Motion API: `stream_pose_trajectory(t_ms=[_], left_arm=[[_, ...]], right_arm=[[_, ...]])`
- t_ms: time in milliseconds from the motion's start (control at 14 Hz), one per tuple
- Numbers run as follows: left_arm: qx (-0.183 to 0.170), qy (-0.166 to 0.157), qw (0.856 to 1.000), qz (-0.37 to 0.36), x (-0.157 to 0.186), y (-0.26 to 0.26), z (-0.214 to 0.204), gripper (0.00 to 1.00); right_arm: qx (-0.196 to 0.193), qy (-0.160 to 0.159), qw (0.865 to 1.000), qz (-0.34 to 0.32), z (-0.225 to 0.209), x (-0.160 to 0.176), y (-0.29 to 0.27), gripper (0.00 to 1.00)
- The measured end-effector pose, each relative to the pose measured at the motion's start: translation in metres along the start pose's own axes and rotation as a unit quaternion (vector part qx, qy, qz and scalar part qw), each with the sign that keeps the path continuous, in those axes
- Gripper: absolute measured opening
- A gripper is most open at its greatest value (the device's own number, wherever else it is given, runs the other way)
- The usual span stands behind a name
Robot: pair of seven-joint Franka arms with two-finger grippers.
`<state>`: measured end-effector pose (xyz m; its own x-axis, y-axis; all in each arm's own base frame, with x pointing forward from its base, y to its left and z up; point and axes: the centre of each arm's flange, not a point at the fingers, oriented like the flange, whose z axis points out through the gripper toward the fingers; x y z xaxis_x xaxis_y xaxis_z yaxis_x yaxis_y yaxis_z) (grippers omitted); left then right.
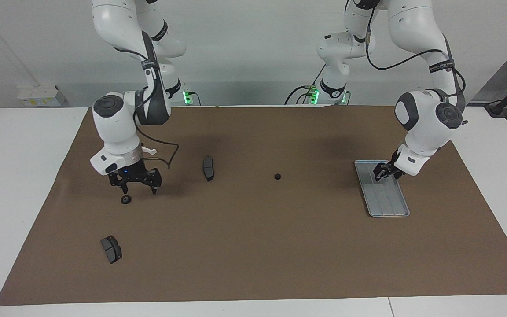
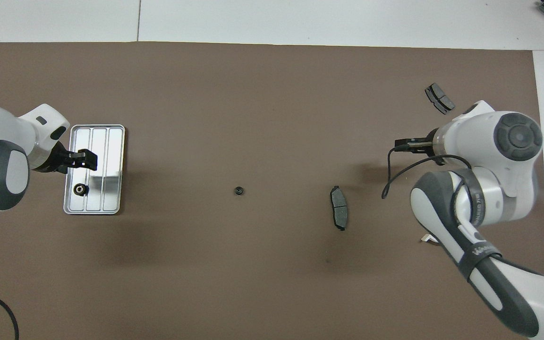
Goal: Place bearing gear from tray to pile
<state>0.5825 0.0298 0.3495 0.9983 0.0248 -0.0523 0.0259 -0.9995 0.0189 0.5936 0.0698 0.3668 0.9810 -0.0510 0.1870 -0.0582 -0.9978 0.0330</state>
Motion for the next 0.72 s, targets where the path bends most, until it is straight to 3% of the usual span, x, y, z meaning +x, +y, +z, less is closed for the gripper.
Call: stream_pose_trajectory(t_ms=[430,717], left_arm=[[0.002,0.025,1.000,0.012,-0.029,-0.016,0.035,0.73],[0.003,0.027,1.000,0.010,-0.035,-0.019,0.039,0.65]], right_arm=[[0.028,-0.001,1.000,0.006,-0.015,-0.054,-0.172,1.00],[0.041,0.001,0.999,-0.002,-0.021,-0.078,-0.234,1.00]])
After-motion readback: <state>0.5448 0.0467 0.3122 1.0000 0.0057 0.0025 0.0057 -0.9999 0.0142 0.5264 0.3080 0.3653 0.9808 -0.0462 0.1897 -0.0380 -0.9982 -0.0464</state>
